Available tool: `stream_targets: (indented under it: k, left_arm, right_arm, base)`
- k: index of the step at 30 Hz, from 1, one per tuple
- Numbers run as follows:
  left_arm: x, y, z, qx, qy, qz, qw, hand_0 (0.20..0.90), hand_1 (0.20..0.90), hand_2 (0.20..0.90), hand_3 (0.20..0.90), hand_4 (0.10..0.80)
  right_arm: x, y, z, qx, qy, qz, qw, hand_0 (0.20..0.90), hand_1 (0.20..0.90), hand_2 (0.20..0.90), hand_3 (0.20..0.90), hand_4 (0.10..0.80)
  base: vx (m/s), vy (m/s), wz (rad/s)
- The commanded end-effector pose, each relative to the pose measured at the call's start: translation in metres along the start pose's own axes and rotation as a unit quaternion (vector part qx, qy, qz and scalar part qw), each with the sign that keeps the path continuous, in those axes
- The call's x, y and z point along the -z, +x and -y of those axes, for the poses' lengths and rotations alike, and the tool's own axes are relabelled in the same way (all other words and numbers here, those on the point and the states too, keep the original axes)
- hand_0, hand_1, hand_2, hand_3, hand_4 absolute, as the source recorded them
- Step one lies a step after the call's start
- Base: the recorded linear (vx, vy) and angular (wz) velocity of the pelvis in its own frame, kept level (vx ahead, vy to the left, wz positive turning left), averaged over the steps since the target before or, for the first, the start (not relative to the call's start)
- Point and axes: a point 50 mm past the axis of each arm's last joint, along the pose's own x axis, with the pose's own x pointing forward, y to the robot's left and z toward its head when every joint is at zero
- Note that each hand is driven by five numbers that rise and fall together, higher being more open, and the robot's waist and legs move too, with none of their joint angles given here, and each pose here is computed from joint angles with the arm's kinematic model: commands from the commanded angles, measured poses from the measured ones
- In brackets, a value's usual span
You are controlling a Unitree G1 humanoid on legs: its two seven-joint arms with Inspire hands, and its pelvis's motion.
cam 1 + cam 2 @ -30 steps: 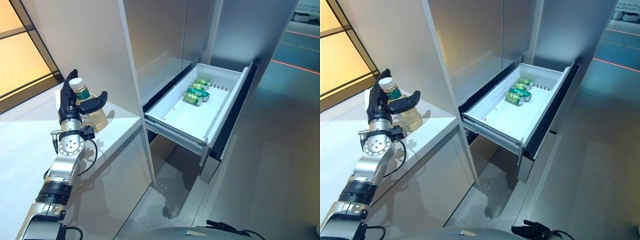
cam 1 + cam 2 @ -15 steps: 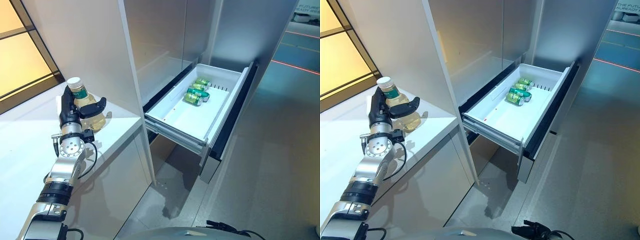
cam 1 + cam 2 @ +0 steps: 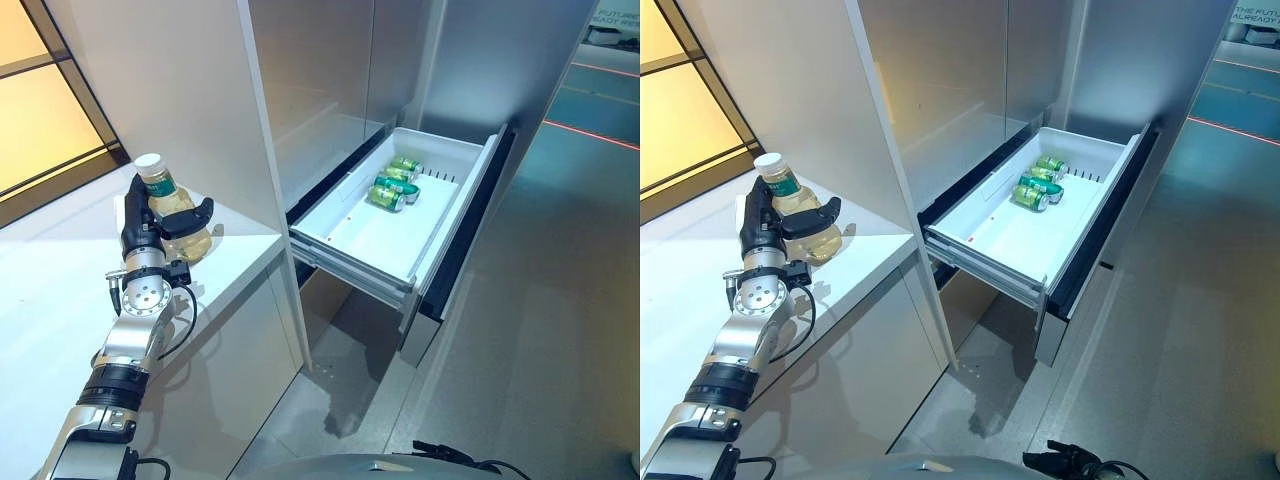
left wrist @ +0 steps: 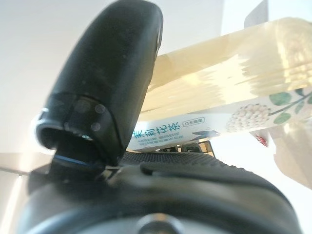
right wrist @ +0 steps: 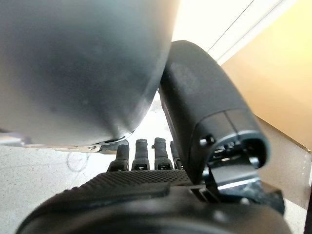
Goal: Put drinks into fridge and close the fridge
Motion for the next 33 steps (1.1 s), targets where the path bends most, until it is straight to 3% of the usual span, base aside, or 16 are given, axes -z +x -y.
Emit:
stream_targets:
  k: [1, 7, 13, 15, 21, 26, 33]
  left_arm:
    - [-0.061, 0.019, 0.008, 0.018, -0.133, 0.138, 0.981, 0.300, 0.300, 0.300, 0.200, 0.100]
    - [-0.088, -0.001, 0.028, 0.115, -0.335, 0.207, 0.912, 0.300, 0.300, 0.300, 0.200, 0.100]
    - [-0.132, -0.020, 0.039, 0.216, -0.322, 0.309, 0.869, 0.300, 0.300, 0.300, 0.200, 0.100]
    - [-0.153, -0.032, 0.047, 0.277, -0.307, 0.356, 0.838, 0.300, 0.300, 0.300, 0.200, 0.100]
    - [-0.174, -0.056, 0.070, 0.419, -0.295, 0.387, 0.766, 0.300, 0.300, 0.300, 0.200, 0.100]
    - [-0.172, -0.075, 0.088, 0.521, -0.294, 0.368, 0.712, 0.300, 0.300, 0.300, 0.200, 0.100]
    - [-0.143, -0.085, 0.099, 0.574, -0.280, 0.317, 0.701, 0.300, 0.300, 0.300, 0.200, 0.100]
  right_arm:
    - [-0.002, 0.001, -0.002, -0.006, -0.020, -0.008, 1.000, 0.900, 0.900, 0.900, 0.900, 0.800]
    - [-0.013, 0.001, -0.003, -0.007, -0.033, 0.023, 0.999, 0.900, 0.900, 0.900, 0.900, 0.800]
    - [-0.052, -0.002, -0.018, -0.035, -0.091, 0.120, 0.988, 0.900, 0.900, 0.900, 0.900, 0.800]
    - [-0.071, -0.007, -0.031, -0.075, -0.086, 0.159, 0.981, 0.900, 0.900, 0.900, 0.900, 0.800]
    - [-0.100, -0.022, -0.066, -0.205, -0.076, 0.212, 0.953, 0.900, 0.900, 0.900, 0.900, 0.800]
    - [-0.142, -0.060, -0.095, -0.275, -0.126, 0.316, 0.899, 0.900, 0.900, 0.900, 0.900, 0.800]
    - [-0.206, -0.148, -0.102, -0.347, -0.216, 0.467, 0.784, 0.900, 0.900, 0.900, 0.900, 0.800]
  base:
    - [0.000, 0.000, 0.00]
    - [0.000, 0.000, 0.00]
    - [-0.019, -0.011, -0.01]
    - [-0.036, -0.018, 0.00]
    - [-0.018, -0.014, 0.00]
    - [-0.043, -0.028, 0.00]
    - [-0.048, -0.010, -0.11]
